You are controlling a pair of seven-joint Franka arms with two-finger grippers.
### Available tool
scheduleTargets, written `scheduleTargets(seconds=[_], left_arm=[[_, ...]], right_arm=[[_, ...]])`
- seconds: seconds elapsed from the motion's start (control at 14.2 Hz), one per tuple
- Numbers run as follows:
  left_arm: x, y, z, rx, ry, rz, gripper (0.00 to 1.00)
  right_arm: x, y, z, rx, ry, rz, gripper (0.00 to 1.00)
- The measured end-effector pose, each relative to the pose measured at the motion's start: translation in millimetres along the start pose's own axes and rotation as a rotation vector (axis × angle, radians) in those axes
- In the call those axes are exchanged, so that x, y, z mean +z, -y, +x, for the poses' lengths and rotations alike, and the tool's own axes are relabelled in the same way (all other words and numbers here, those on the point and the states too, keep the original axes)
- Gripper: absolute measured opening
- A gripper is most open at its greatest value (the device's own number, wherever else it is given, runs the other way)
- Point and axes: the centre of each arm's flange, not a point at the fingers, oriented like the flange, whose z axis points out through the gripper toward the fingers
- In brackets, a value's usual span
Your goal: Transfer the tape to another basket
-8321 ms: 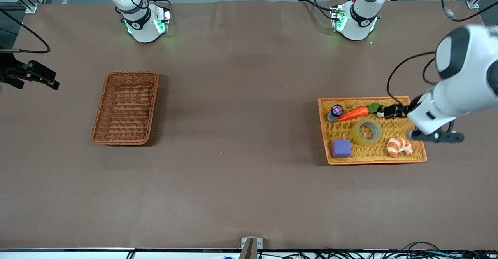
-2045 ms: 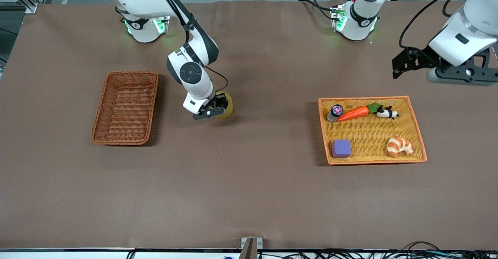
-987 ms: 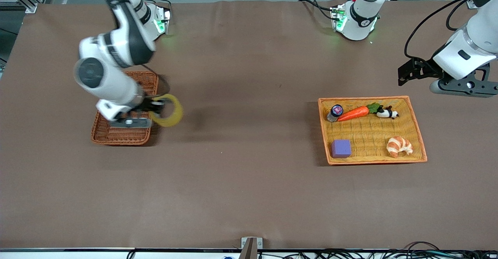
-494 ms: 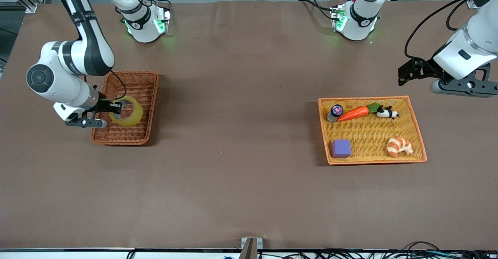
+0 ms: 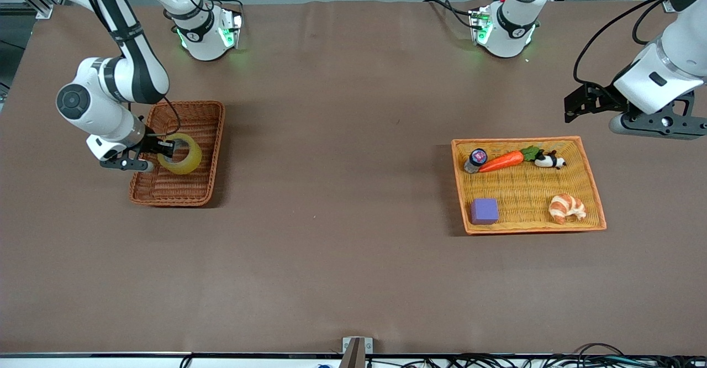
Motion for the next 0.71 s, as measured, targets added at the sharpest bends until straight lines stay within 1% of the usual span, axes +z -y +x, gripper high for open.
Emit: scheduleTargets(seconds=[0.07, 0.28, 0.49, 0.56, 0.71], left_arm=[[0, 0, 0, 0.0, 0.001, 0.0, 1.0], [1, 0, 1, 0.0, 0.002, 0.0, 1.0], [2, 0, 1, 0.0, 0.004, 0.0, 1.0], [3, 0, 1, 0.0, 0.005, 0.0, 1.0], [3, 0, 2, 0.001, 0.006, 0.0, 1.0]], right_arm=[[2, -5, -1, 0.002, -0.001, 0.001, 0.22], [17, -8, -11, 0.002, -0.026, 0.002, 0.22], [31, -5, -18, -0.004, -0.012, 0.003, 0.22], [34, -4, -18, -0.006, -0.006, 0.003, 0.27], [38, -5, -17, -0.004, -0.004, 0.003, 0.47]])
